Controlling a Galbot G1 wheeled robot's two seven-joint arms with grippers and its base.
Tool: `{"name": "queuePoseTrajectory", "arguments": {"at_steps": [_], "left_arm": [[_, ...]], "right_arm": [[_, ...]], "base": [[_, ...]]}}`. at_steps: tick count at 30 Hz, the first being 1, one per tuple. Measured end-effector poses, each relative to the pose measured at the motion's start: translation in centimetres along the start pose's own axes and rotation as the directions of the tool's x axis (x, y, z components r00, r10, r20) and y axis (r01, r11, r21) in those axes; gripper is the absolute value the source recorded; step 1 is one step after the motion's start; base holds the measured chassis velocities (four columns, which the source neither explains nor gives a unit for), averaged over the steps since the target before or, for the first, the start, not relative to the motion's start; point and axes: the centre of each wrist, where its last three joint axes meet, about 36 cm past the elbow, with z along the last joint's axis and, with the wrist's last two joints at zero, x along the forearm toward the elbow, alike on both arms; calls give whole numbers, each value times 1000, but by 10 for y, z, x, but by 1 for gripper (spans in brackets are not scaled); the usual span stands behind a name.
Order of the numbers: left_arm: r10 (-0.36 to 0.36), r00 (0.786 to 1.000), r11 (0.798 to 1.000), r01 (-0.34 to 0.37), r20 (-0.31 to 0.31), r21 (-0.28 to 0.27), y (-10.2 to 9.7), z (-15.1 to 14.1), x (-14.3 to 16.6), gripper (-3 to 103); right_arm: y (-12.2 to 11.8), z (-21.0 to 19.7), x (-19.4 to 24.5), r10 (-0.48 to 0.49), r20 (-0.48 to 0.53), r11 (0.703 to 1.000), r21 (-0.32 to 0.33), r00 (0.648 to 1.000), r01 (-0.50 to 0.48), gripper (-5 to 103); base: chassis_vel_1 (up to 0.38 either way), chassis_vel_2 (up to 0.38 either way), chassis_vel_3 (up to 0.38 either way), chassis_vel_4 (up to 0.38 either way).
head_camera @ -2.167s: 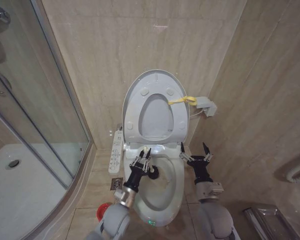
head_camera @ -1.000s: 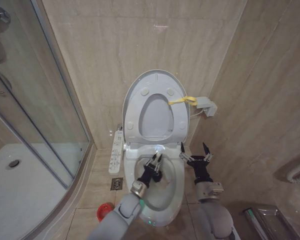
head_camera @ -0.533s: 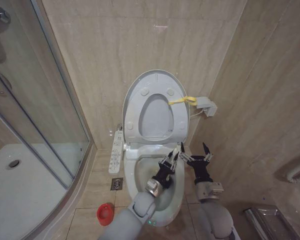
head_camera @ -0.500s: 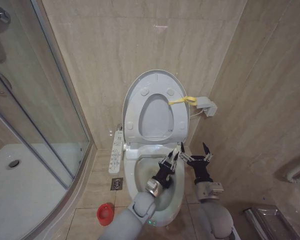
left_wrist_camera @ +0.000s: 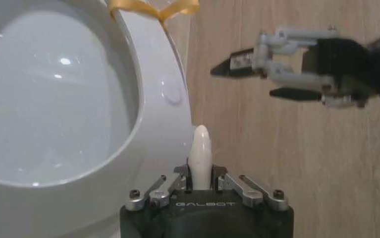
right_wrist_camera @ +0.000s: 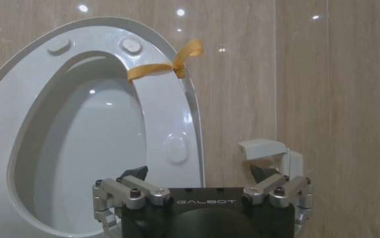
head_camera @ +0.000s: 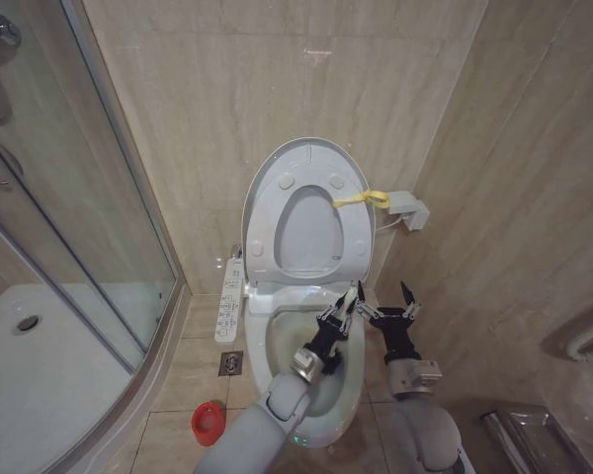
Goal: Open the toilet lid, clean the toilet bowl with a toilet brush, close the toilet lid, and flush.
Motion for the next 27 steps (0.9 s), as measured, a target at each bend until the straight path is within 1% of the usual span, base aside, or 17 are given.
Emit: {"name": "queuePoseTrajectory", "arguments": {"at_steps": [2,4,5,8,9,11,13,15,17,18,21,22,25,26,27], "left_arm": [[-23,999,999,22,-31,-29,10,14,3,21],[-52,998,998,50,-33,-47,19,17,0,21],[-52,998,998,50,-33,-47,19,17,0,21],[-49,999,997,49,-1,-60,27,2,-8,21],[-49,999,997,49,-1,-60,27,2,-8,21],[-42,999,997,44,21,-57,28,-7,-11,21],[-39,999,998,40,12,-55,27,-4,-8,21],[-44,999,998,43,-23,-55,25,11,7,21],[-59,998,997,57,-38,-53,25,19,19,21],[-59,998,997,57,-38,-53,25,19,19,21],[-103,993,994,100,-51,-50,30,24,41,21],[-103,993,994,100,-51,-50,30,24,41,21],[-137,988,989,133,-69,-59,37,23,68,21],[-148,986,988,144,-71,-58,38,22,75,21],[-148,986,988,144,-71,-58,38,22,75,21]], "right_arm": [[0,0,0,0,0,1000,0,1000,0,100],[0,0,0,0,0,1000,0,1000,0,100],[0,0,0,0,0,1000,0,1000,0,100],[0,0,0,0,0,1000,0,1000,0,100],[0,0,0,0,0,1000,0,1000,0,100],[0,0,0,0,0,1000,0,1000,0,100],[0,0,0,0,0,1000,0,1000,0,100],[0,0,0,0,0,1000,0,1000,0,100],[0,0,0,0,0,1000,0,1000,0,100],[0,0,0,0,0,1000,0,1000,0,100],[0,0,0,0,0,1000,0,1000,0,100],[0,0,0,0,0,1000,0,1000,0,100],[0,0,0,0,0,1000,0,1000,0,100],[0,0,0,0,0,1000,0,1000,0,100],[0,0,0,0,0,1000,0,1000,0,100]], "base": [[0,0,0,0],[0,0,0,0],[0,0,0,0],[0,0,0,0],[0,0,0,0],[0,0,0,0],[0,0,0,0],[0,0,0,0],[0,0,0,0],[0,0,0,0],[0,0,0,0],[0,0,0,0],[0,0,0,0],[0,0,0,0],[0,0,0,0]]}}
